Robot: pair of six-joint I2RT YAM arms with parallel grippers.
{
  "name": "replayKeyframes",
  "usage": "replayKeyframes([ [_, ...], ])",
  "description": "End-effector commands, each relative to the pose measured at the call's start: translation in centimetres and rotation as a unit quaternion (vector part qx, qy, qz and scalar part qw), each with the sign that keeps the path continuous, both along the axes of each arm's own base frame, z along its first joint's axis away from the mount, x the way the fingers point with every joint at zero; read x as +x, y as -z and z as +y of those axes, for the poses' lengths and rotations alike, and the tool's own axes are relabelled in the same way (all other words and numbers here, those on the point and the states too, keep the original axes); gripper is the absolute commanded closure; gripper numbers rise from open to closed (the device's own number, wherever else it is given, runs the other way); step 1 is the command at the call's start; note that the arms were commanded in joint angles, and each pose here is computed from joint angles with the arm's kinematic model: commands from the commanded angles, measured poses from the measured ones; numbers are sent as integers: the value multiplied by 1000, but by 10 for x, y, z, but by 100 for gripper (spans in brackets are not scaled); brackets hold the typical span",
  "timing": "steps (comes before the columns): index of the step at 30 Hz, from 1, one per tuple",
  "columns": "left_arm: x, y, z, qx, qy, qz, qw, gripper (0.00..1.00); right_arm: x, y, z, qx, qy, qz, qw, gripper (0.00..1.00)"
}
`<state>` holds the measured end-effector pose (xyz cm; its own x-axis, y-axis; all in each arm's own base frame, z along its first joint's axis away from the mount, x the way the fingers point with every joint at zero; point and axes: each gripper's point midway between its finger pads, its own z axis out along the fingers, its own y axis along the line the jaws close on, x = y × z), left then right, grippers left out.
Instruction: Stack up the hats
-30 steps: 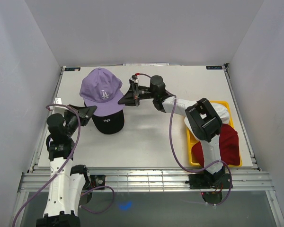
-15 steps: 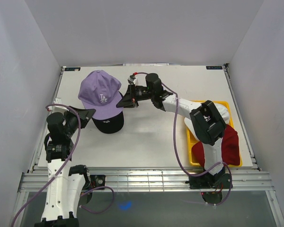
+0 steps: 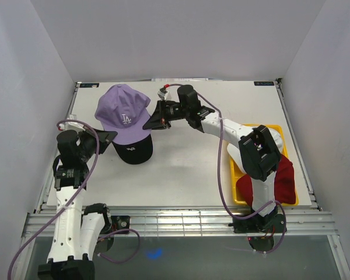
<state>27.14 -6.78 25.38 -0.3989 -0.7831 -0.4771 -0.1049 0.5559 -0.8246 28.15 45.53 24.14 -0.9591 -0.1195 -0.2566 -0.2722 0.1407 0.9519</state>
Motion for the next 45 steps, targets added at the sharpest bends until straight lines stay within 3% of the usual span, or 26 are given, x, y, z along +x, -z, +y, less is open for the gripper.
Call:
replayKeyframes([
  [1, 0, 0, -12, 16, 47, 20, 999, 100, -23, -40, 23, 21, -34, -59, 997, 92],
  [19, -5, -45, -27, 20, 105, -16, 994, 100, -16, -79, 13, 21, -3, -112, 993, 92],
  [45, -43, 24, -19, 40, 81, 70, 993, 100, -66, -18, 12, -59, -4, -127, 990, 92],
])
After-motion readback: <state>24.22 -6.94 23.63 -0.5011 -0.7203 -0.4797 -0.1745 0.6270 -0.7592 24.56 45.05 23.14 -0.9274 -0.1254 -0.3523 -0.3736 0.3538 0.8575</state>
